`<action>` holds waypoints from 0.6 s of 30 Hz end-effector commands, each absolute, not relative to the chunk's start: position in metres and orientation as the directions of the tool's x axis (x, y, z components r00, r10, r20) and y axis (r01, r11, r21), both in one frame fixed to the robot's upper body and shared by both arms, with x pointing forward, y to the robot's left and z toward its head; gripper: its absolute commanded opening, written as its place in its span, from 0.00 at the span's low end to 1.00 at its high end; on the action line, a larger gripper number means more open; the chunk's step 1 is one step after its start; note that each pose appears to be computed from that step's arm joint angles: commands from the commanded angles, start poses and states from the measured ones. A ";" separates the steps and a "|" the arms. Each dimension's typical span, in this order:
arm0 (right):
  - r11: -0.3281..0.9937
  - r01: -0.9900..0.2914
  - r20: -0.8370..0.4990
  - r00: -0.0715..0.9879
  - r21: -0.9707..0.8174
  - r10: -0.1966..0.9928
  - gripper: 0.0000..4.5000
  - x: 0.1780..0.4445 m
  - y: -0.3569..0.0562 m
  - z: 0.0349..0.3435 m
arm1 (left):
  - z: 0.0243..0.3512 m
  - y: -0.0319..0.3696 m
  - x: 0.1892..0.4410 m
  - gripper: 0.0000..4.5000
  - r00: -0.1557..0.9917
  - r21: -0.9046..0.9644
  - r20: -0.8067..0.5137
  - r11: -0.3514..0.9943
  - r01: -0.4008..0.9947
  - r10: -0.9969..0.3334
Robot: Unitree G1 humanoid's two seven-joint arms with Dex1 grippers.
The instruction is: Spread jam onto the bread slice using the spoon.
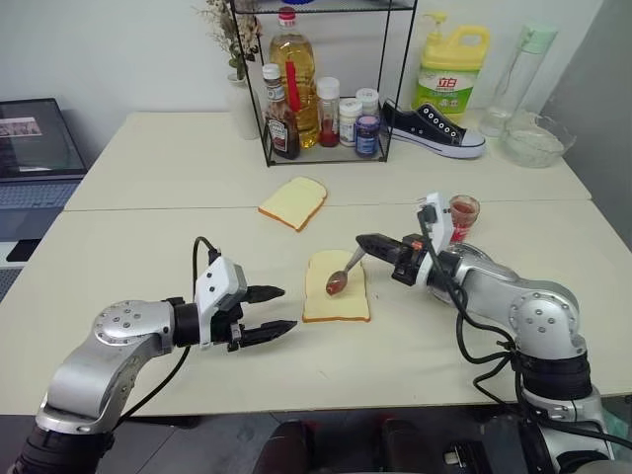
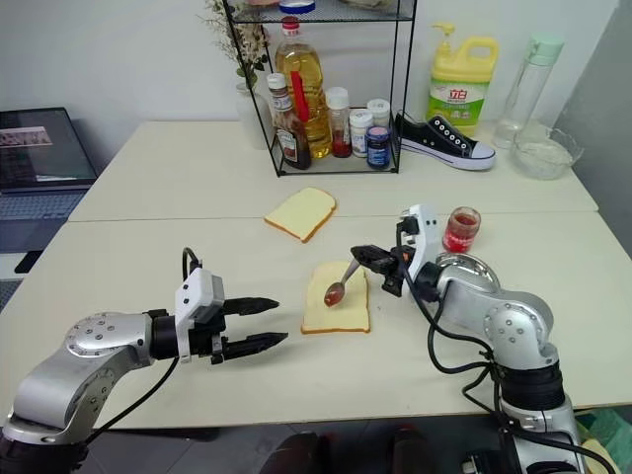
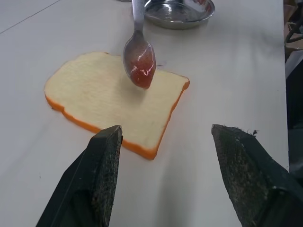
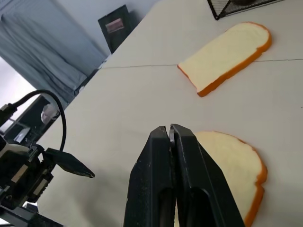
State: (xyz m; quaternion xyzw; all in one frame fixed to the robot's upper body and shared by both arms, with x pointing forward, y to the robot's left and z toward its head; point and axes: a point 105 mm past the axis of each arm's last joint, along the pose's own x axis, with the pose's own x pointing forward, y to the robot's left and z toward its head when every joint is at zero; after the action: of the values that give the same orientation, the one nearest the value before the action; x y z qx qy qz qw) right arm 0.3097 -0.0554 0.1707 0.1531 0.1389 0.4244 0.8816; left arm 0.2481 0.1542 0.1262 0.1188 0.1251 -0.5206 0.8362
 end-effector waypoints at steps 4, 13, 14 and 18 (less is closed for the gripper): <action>0.592 -0.754 -0.072 0.599 0.283 0.798 0.01 0.319 -0.050 0.176 | 0.131 0.150 0.247 0.70 0.457 0.108 -0.295 0.446 0.888 -0.839; 0.649 -0.737 -0.074 0.649 0.186 0.758 0.01 0.339 -0.056 0.168 | 0.132 0.149 0.253 0.70 0.464 0.115 -0.288 0.451 0.885 -0.838; 0.661 -0.728 -0.063 0.662 0.183 0.747 0.01 0.343 -0.058 0.170 | 0.133 0.149 0.253 0.70 0.464 0.116 -0.287 0.450 0.885 -0.838; 0.692 -0.698 -0.024 0.700 0.183 0.713 0.01 0.354 -0.067 0.180 | 0.133 0.147 0.255 0.70 0.460 0.118 -0.285 0.445 0.888 -0.841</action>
State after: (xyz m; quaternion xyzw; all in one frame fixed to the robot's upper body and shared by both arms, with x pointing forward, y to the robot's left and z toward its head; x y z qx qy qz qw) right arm 0.3452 -0.0569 0.1592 0.0809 0.0875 0.4037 0.9071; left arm 0.2547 0.1514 0.1277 0.1191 0.1086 -0.5038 0.8487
